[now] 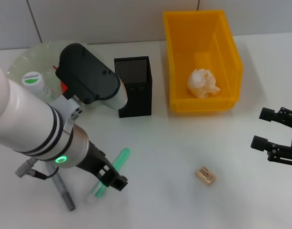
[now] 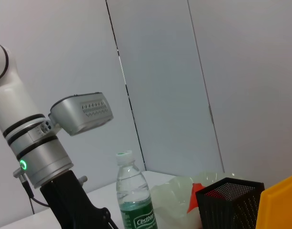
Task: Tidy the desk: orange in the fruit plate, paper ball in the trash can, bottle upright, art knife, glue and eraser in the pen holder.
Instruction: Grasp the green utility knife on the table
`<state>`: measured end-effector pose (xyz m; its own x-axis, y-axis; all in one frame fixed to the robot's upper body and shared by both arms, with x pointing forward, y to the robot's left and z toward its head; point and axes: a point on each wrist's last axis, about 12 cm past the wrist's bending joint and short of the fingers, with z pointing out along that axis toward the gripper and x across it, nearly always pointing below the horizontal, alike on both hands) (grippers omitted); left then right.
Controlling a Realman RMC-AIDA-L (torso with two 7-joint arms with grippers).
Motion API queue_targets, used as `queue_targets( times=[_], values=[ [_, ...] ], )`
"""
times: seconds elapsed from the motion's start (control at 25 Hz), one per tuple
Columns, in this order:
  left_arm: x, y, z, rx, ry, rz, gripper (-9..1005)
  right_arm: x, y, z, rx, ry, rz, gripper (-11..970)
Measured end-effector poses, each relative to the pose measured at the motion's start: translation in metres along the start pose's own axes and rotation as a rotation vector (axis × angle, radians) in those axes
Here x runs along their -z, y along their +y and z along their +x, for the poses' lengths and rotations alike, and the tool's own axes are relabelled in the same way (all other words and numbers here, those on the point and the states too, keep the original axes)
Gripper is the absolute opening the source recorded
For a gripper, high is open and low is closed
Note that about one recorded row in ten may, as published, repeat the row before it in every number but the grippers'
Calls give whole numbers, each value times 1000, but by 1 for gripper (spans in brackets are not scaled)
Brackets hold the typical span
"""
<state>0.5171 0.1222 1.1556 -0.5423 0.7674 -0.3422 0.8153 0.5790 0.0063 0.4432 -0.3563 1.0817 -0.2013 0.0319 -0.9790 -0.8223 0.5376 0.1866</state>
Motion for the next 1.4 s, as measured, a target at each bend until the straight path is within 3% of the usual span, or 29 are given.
queue_targets(
  times=[0.52,1.4],
  values=[
    [-16,3,9,17,73,15,712,1,2,2,-8,-1,2,839],
    [-18,6,6,18,87,12,641,1,2,2,-9,-4,-3,839]
  ],
)
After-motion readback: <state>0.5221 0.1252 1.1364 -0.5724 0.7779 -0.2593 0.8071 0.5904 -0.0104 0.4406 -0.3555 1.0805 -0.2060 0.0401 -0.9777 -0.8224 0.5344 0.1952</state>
